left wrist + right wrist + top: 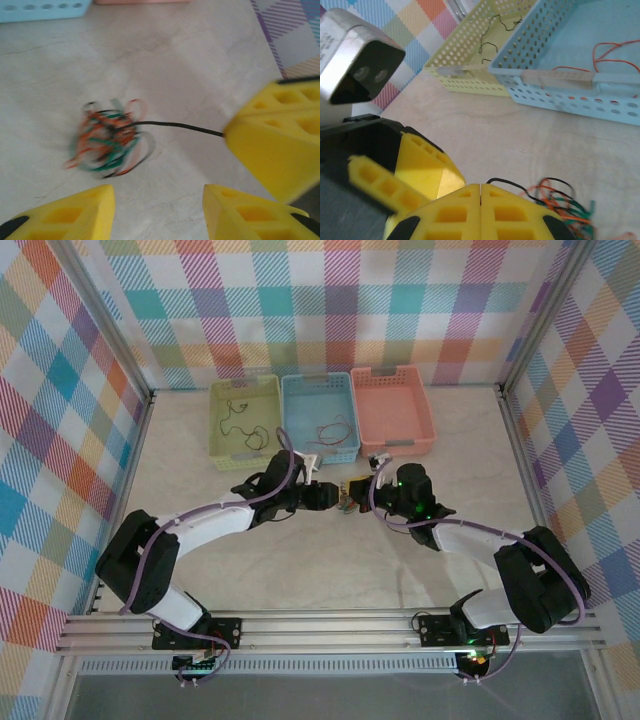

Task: Untangle the cables

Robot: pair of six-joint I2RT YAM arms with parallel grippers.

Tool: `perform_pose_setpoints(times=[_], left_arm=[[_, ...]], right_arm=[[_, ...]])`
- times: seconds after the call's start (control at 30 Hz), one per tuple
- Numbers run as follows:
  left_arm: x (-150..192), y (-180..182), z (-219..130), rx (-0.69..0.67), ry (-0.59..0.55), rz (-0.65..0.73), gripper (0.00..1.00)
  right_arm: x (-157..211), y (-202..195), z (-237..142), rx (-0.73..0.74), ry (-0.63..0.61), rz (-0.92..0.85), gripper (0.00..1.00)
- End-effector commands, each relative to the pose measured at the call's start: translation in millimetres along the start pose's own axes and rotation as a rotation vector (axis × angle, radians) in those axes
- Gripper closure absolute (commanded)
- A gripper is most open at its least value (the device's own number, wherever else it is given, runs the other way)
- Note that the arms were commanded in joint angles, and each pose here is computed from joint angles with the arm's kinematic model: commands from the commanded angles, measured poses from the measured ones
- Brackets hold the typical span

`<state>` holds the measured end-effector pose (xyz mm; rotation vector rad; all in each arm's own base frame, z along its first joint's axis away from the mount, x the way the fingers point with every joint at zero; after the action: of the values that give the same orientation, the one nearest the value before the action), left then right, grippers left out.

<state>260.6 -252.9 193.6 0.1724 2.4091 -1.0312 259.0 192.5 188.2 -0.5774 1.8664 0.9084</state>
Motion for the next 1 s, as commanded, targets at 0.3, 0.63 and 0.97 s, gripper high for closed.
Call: perform_pose_setpoints(times=[0.3, 0.63, 0.97], left_arm=[[-2.0, -30.3, -26.9, -0.065, -0.075, 0.270, 0.51], [8.9, -41.5, -31.7, -0.060, -0.145, 0.412, 0.45], [10.6, -41.2, -31.7, -0.025, -0.185, 0.437, 0.45]], right_arm=[[-18.1, 16.6, -11.0, -0.119, -0.090, -0.028, 1.00], [-23.7, 28.6, -22.1, -0.205, -0.119, -0.004, 1.00], [-25.9, 39.1, -30.2, -0.297, -0.126, -0.008, 1.00]])
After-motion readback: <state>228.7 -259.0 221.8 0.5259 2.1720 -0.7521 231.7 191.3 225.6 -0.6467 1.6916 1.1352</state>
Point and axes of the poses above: each hand's point on the last joint's axis, 136 mm out from that joint toward the fingers, its own z axis out along the fingers, its own y axis along the line the jaws close on, x = y × z, the point moved 9 cm from there along -z, back along the fingers, and after that the axes turned 9 degrees about -z, right-handed, at the moved point
